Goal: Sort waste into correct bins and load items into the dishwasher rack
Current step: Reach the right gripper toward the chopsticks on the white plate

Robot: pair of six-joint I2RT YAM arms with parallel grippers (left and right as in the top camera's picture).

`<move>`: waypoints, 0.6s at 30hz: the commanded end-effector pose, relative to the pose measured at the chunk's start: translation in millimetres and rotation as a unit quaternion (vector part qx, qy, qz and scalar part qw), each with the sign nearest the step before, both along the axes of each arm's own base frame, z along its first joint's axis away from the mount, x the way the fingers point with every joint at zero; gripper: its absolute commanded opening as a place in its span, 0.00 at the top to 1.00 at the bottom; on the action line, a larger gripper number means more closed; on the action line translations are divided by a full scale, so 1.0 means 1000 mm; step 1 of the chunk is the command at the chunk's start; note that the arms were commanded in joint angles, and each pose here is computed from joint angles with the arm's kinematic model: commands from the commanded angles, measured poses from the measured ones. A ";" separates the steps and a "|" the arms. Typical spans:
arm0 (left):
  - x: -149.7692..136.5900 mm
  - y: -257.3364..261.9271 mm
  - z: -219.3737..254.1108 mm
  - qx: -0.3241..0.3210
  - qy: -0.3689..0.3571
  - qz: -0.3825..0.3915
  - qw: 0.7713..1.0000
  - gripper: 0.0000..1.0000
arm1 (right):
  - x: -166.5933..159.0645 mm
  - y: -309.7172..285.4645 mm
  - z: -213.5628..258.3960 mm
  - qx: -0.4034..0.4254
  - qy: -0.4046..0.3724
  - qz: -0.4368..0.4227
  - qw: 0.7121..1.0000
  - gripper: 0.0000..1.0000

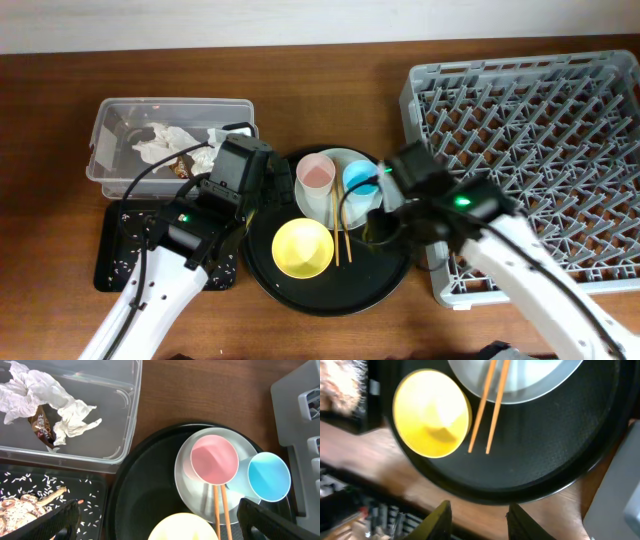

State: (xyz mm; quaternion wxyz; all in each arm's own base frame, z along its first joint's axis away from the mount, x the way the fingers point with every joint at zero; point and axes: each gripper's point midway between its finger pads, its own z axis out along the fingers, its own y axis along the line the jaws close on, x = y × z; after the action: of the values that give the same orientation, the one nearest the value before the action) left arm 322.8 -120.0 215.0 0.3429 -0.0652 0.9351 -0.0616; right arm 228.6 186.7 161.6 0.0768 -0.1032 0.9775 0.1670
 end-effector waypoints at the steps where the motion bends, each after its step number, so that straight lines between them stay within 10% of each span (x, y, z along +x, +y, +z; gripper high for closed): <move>1: 0.002 0.000 0.008 -0.008 -0.009 0.003 1.000 0.01 | 0.009 0.007 -0.023 -0.048 -0.002 -0.002 0.999 0.64; 18: 0.002 0.000 0.008 -0.008 -0.009 0.003 1.000 0.01 | 0.033 0.029 -0.104 -0.088 0.051 0.009 0.995 0.68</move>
State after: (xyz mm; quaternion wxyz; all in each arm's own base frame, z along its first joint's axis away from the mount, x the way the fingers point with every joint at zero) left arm 322.8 -120.0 215.1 0.3430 -0.0653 0.9351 -0.0615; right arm 261.6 215.4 65.3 0.0200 -0.1110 0.9889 0.0973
